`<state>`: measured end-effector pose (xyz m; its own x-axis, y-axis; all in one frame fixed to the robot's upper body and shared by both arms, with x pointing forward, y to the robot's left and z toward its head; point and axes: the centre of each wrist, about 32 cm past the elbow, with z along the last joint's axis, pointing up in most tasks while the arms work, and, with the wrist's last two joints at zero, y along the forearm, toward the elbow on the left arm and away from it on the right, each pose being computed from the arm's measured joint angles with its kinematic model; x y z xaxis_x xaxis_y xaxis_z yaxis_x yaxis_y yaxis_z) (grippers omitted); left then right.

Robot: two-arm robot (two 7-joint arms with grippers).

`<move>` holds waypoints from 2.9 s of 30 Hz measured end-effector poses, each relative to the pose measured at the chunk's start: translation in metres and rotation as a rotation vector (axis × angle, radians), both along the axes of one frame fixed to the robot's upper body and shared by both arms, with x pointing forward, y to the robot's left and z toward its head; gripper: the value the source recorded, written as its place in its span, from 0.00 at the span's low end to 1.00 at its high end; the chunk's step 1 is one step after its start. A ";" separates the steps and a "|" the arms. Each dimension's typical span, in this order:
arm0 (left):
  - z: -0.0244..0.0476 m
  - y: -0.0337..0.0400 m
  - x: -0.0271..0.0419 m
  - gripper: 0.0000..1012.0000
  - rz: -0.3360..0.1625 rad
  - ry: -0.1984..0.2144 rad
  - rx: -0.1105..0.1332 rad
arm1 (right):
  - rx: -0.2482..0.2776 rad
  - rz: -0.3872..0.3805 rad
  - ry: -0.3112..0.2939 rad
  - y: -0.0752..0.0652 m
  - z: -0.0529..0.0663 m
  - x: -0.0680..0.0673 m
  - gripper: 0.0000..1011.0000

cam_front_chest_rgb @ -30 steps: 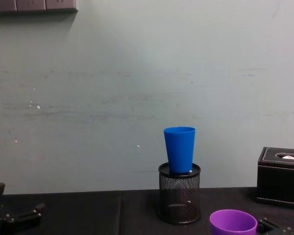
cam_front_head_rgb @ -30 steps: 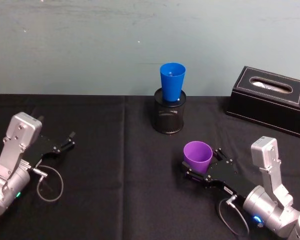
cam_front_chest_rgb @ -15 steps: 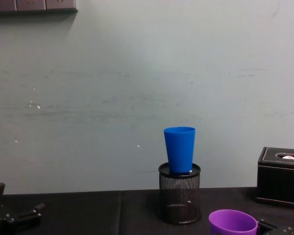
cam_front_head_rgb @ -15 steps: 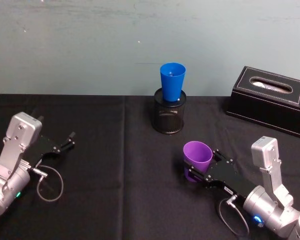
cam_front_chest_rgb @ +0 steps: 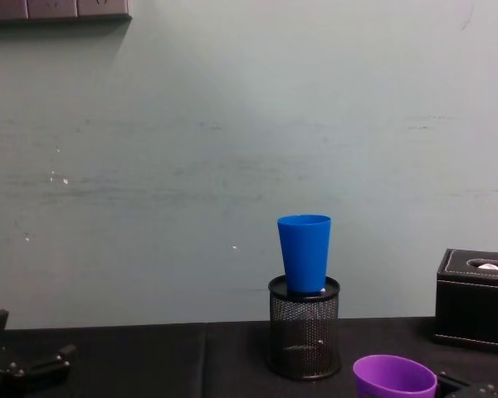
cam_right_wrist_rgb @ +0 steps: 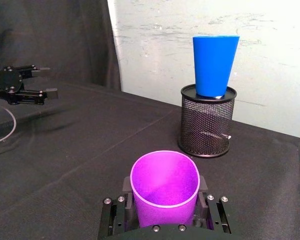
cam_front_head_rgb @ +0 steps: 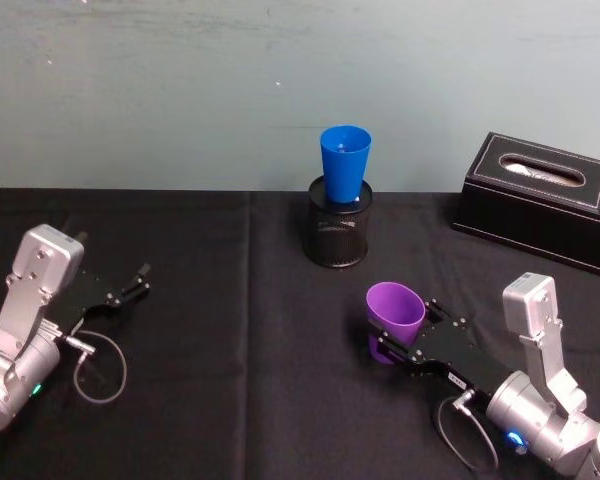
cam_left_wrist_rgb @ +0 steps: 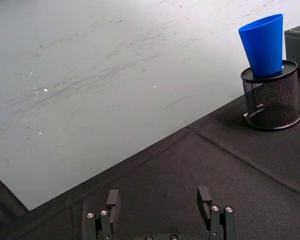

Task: Pick up one cup with a gripper and tap it against the other cup.

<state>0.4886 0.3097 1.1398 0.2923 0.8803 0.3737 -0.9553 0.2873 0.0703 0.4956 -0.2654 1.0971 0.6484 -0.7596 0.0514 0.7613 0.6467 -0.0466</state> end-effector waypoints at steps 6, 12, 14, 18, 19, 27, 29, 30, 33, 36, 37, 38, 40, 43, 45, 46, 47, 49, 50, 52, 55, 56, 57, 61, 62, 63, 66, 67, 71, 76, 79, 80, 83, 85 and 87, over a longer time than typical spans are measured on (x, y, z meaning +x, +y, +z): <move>0.0000 0.0000 0.0000 1.00 0.000 0.000 0.000 | 0.000 0.000 0.000 0.000 0.000 0.000 0.72; 0.0000 0.0000 0.0000 1.00 0.000 0.000 0.000 | 0.000 0.000 0.000 0.000 0.000 0.000 0.72; 0.0000 0.0000 0.0000 1.00 0.000 0.000 0.000 | 0.000 0.000 0.000 0.000 0.000 0.000 0.72; 0.0000 0.0000 0.0000 1.00 0.000 0.000 0.000 | 0.000 0.000 0.000 0.000 0.000 0.000 0.72; 0.0000 0.0000 0.0000 1.00 0.000 0.000 0.000 | 0.000 0.000 0.000 0.000 0.000 0.000 0.72; 0.0000 0.0000 0.0000 1.00 0.000 0.000 0.000 | 0.000 0.000 0.000 0.000 0.000 0.000 0.72; 0.0000 0.0000 0.0000 1.00 0.000 0.000 0.000 | 0.000 0.000 0.000 0.000 0.000 0.000 0.72; 0.0000 0.0000 0.0000 1.00 0.000 0.000 0.000 | 0.000 0.000 0.000 0.000 0.000 0.000 0.72; 0.0000 0.0000 0.0000 1.00 0.000 0.000 0.000 | 0.000 0.000 0.000 0.000 0.000 0.000 0.72; 0.0000 0.0000 0.0000 1.00 0.000 0.000 0.000 | 0.018 0.002 -0.002 0.000 0.001 0.000 0.72; 0.0000 0.0000 0.0000 1.00 0.000 0.000 0.000 | 0.028 0.004 -0.007 0.000 0.003 0.000 0.72; 0.0000 0.0000 0.0000 1.00 0.000 0.000 0.000 | 0.032 0.006 -0.008 0.000 0.004 0.000 0.72; 0.0000 0.0000 0.0000 1.00 0.000 0.000 0.000 | 0.043 0.008 -0.014 0.000 0.006 -0.001 0.72; 0.0000 0.0000 0.0000 1.00 0.000 0.000 0.000 | 0.060 0.004 -0.022 0.000 0.010 -0.001 0.72; 0.0000 0.0000 0.0000 1.00 0.000 0.000 0.000 | 0.072 0.000 -0.027 0.001 0.014 -0.001 0.72; 0.0000 0.0000 0.0000 1.00 0.000 0.000 0.000 | 0.078 -0.003 -0.028 0.002 0.017 -0.001 0.72; 0.0000 0.0000 0.0000 1.00 0.000 0.000 0.000 | 0.080 -0.006 -0.029 0.003 0.018 -0.001 0.72; 0.0000 0.0000 0.0000 1.00 0.000 0.000 0.000 | 0.084 -0.009 -0.033 0.004 0.022 -0.001 0.72; 0.0000 0.0000 0.0000 1.00 0.000 0.000 0.000 | 0.085 -0.011 -0.033 0.004 0.024 -0.001 0.72; 0.0000 0.0000 0.0000 1.00 0.000 0.000 0.000 | 0.086 -0.020 -0.027 0.005 0.029 -0.001 0.72; 0.0000 0.0000 0.0000 1.00 0.000 0.000 0.000 | 0.082 -0.036 -0.020 0.007 0.039 -0.001 0.72; 0.0000 0.0000 0.0000 1.00 0.000 0.000 0.000 | 0.081 -0.038 -0.018 0.007 0.040 -0.001 0.72; 0.0000 0.0000 0.0000 1.00 0.000 0.000 0.000 | 0.080 -0.040 -0.019 0.007 0.042 0.000 0.72; 0.0000 0.0000 0.0000 1.00 0.000 0.000 0.000 | 0.085 -0.046 -0.033 0.007 0.049 0.001 0.72; 0.0000 0.0000 0.0000 1.00 0.000 0.000 0.000 | 0.093 -0.048 -0.040 0.007 0.052 0.002 0.72; 0.0000 0.0000 0.0000 1.00 0.000 0.000 0.000 | 0.093 -0.048 -0.040 0.007 0.052 0.002 0.72; 0.0000 0.0000 0.0000 1.00 0.000 0.000 0.000 | 0.110 -0.048 -0.067 0.007 0.058 0.003 0.72; 0.0000 0.0000 0.0000 1.00 0.000 0.000 0.000 | 0.113 -0.047 -0.074 0.007 0.060 0.003 0.72; 0.0000 0.0000 0.0000 1.00 0.000 0.000 0.000 | 0.122 -0.046 -0.110 0.007 0.069 0.005 0.72; 0.0000 0.0000 0.0000 1.00 0.000 0.000 0.000 | 0.125 -0.046 -0.134 0.005 0.075 0.007 0.72; 0.0000 0.0000 0.0000 1.00 0.000 0.000 0.000 | 0.125 -0.046 -0.135 0.005 0.075 0.007 0.72; 0.0000 0.0000 0.0000 1.00 0.000 0.000 0.000 | 0.126 -0.046 -0.135 0.005 0.075 0.007 0.72; 0.0000 0.0000 0.0000 1.00 0.000 0.000 0.000 | 0.125 -0.046 -0.134 0.005 0.075 0.007 0.72; 0.0000 0.0000 0.0000 1.00 0.000 0.000 0.000 | 0.125 -0.046 -0.133 0.005 0.075 0.007 0.72; 0.0000 0.0000 0.0000 1.00 0.000 0.000 0.000 | 0.125 -0.046 -0.133 0.005 0.075 0.007 0.72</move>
<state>0.4886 0.3097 1.1398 0.2923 0.8803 0.3737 -0.9552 0.2873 0.0703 0.5026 -0.2604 1.1720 0.6068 -0.7940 0.0377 0.7842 0.6057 0.1348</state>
